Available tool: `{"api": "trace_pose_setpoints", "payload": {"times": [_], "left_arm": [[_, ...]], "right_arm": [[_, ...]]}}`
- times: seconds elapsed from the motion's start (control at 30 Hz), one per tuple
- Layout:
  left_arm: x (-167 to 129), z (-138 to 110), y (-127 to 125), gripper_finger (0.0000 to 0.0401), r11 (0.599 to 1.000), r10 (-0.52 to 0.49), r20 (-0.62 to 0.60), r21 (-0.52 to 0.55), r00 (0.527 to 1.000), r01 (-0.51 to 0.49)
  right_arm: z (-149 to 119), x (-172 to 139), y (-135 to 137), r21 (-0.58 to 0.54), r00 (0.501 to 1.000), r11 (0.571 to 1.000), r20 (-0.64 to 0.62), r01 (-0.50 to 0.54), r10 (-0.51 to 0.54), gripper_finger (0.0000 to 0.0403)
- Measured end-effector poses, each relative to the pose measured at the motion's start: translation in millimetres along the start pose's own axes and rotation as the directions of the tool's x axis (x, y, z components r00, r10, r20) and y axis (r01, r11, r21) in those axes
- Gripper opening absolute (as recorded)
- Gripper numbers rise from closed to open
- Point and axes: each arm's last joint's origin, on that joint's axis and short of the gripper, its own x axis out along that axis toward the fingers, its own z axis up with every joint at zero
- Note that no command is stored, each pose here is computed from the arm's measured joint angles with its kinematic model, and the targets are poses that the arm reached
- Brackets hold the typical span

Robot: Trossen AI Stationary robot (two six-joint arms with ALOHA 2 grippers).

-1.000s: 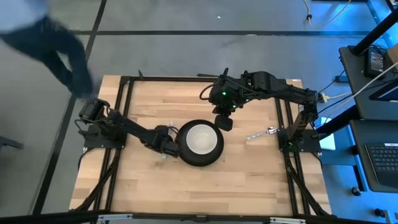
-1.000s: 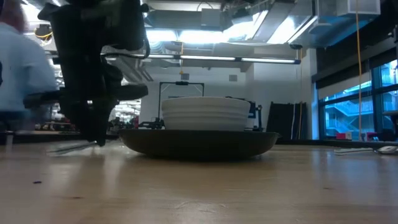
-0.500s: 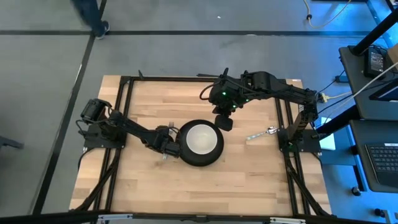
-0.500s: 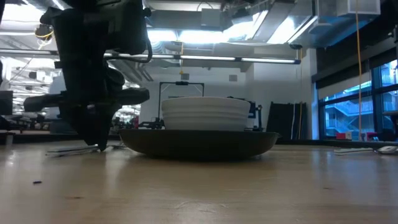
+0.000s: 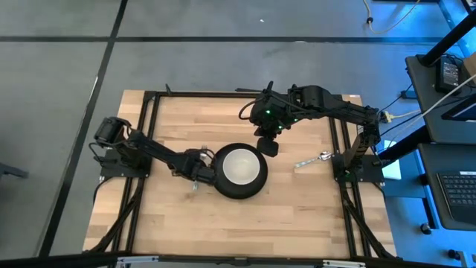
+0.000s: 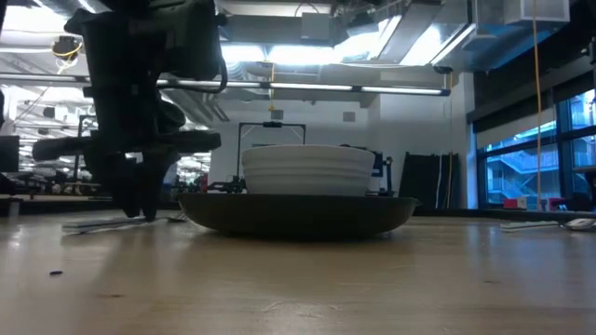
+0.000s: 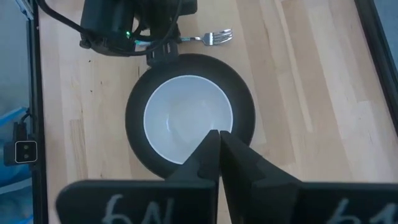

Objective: Pick and place plate/cup/fork/spoon on tray
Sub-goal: Move the green patterned fork to the left side of the black plate

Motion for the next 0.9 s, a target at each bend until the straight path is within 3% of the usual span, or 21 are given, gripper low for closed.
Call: {"api": "trace_pose_setpoints", "payload": {"times": [0.13,0.9], "left_arm": [[-1.6,0.7,3.3,0.0066,1.000,0.029,-0.012,0.008,0.999,-0.029],[-3.8,-0.9,-5.3,0.0060,0.998,-0.059,-0.053,-0.031,0.997,0.057]], "right_arm": [[0.0,-0.1,0.0,-0.001,1.000,1.000,0.000,0.000,0.000,0.0013],[0.0,0.0,0.0,0.003,1.000,1.000,0.000,0.000,0.000,0.0013]]}}
